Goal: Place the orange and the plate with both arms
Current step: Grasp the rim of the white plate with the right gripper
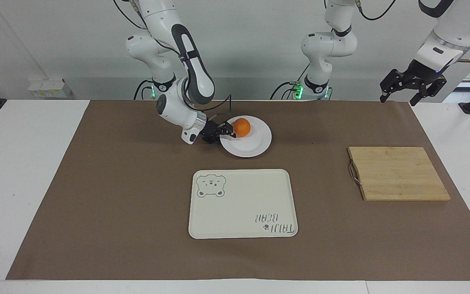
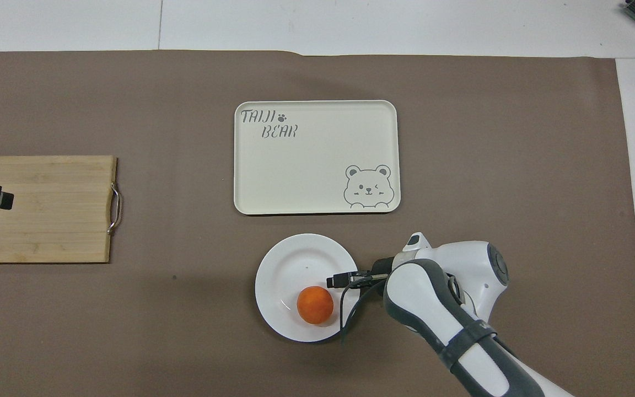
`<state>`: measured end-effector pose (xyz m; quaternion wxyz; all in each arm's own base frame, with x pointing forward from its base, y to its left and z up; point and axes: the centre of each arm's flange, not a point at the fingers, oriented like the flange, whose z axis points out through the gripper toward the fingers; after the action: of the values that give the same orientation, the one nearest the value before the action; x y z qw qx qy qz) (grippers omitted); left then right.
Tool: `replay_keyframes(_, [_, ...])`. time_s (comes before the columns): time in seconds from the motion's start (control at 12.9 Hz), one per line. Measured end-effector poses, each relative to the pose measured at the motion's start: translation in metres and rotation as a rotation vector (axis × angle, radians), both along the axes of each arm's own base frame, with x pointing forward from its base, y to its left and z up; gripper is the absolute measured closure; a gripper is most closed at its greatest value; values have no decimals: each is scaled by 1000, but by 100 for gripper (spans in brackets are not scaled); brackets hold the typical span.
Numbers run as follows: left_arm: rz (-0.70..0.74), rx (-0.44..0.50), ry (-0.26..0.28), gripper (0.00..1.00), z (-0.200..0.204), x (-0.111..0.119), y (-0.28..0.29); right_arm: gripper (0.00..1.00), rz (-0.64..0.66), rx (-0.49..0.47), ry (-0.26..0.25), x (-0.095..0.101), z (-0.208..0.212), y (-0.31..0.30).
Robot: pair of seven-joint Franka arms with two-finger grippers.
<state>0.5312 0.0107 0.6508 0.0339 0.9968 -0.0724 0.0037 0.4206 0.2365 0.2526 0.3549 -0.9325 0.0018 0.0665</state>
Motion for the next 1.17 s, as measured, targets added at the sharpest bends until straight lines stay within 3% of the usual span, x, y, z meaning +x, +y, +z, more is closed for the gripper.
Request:
replay_keyframes(0.08, [-1, 2, -4, 0, 4, 5, -1, 41, -6, -5, 9, -2, 0, 4])
replay_keyframes(0.39, [-12, 33, 2, 0, 10, 18, -5, 87, -32, -58, 1, -16, -3, 19])
replay_keyframes(0.85, [-21, 47, 23, 0, 7, 16, -8, 88, -53, -49, 12, -12, 0, 13])
replay_keyframes(1.17, [-13, 53, 27, 0, 6, 16, -3, 89, -76, 4, 25, 8, 15, 0])
